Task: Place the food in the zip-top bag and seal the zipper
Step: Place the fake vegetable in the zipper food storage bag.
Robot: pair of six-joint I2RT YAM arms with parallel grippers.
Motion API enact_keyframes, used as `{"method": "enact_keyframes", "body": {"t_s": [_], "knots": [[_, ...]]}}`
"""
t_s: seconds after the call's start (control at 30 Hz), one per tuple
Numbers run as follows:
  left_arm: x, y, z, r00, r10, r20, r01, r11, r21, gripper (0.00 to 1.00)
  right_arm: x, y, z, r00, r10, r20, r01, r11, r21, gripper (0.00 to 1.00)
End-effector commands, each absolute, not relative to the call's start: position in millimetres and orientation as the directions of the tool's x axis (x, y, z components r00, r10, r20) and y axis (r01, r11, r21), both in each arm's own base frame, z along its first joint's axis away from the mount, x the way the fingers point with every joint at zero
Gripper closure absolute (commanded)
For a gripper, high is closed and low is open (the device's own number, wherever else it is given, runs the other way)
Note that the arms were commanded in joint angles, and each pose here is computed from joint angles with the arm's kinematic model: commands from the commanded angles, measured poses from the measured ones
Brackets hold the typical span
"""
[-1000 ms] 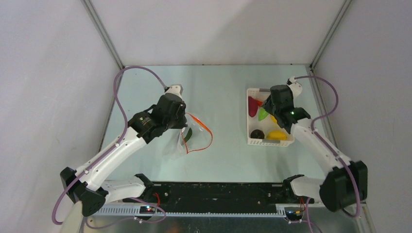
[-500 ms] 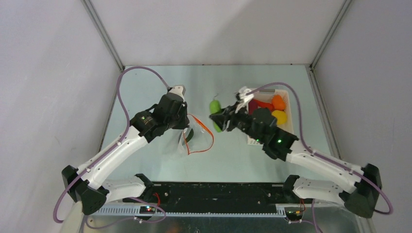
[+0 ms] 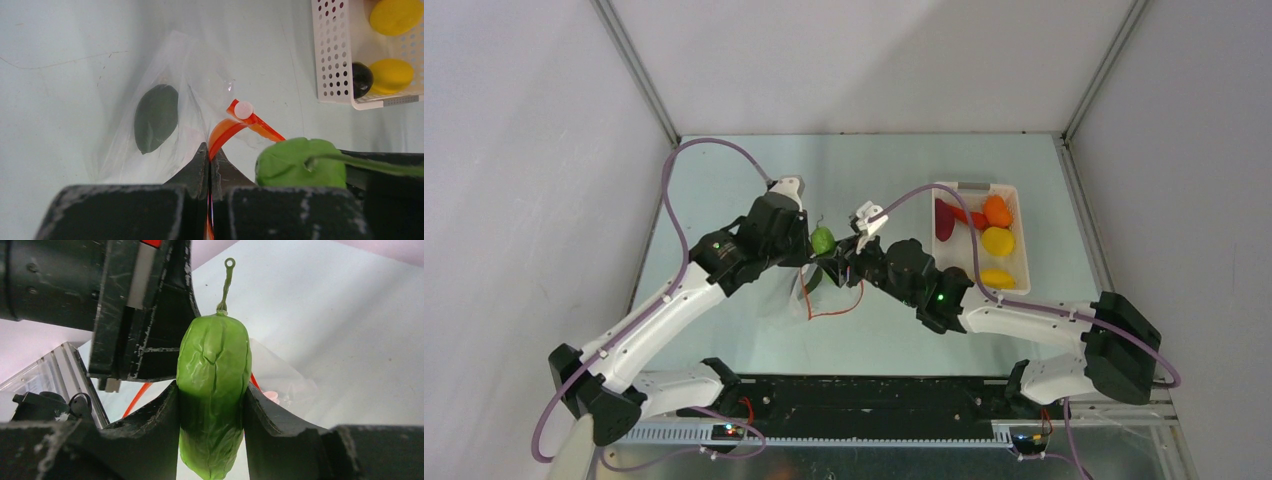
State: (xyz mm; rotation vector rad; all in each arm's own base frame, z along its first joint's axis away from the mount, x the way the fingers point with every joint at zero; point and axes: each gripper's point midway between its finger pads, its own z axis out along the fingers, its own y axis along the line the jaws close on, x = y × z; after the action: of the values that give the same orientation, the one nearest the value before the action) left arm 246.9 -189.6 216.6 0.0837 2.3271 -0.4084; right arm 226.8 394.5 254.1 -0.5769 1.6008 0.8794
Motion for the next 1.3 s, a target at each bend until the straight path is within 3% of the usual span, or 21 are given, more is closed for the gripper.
{"method": "enact_keyframes", "body": {"t_s": [0.0, 0.53, 0.67, 0.83, 1.0, 1.07, 1.27], "knots": [[248.8, -189.4, 230.8, -0.672, -0.081, -0.736, 0.202, 0.936, -0.287, 1.00, 225.8, 399.8, 252.3, -0.245, 0.132, -0.961, -0.739, 0.616, 0.273, 0.92], [249.3, -183.3, 238.5, -0.649, -0.095, -0.755, 0.192, 0.940, -0.283, 1.00, 208.8, 414.5, 198.5, -0.432, 0.020, -0.902, -0.683, 0.645, 0.342, 0.89], [248.5, -183.9, 240.4, -0.646, -0.098, -0.757, 0.198, 0.936, -0.290, 1.00, 218.8, 408.9, 169.6, -0.539, -0.051, -0.841, -0.586, 0.739, 0.331, 0.88], [247.3, -186.0, 242.2, -0.644, -0.098, -0.759, 0.211, 0.930, -0.299, 1.00, 245.1, 388.7, 145.0, -0.734, 0.063, -0.676, -0.315, 0.851, 0.421, 0.84], [245.6, -189.6, 241.7, -0.651, -0.096, -0.753, 0.225, 0.923, -0.312, 1.00, 265.0, 377.9, 148.4, -0.779, 0.243, -0.578, -0.110, 0.855, 0.507, 0.76], [244.9, -190.4, 241.4, -0.652, -0.095, -0.752, 0.229, 0.921, -0.316, 1.00, 270.3, 375.6, 149.5, -0.782, 0.269, -0.562, -0.070, 0.858, 0.508, 0.76], [245.8, -189.9, 240.2, -0.653, -0.099, -0.751, 0.221, 0.923, -0.314, 1.00, 271.1, 383.3, 165.7, -0.784, 0.250, -0.567, -0.100, 0.852, 0.514, 0.61]]}}
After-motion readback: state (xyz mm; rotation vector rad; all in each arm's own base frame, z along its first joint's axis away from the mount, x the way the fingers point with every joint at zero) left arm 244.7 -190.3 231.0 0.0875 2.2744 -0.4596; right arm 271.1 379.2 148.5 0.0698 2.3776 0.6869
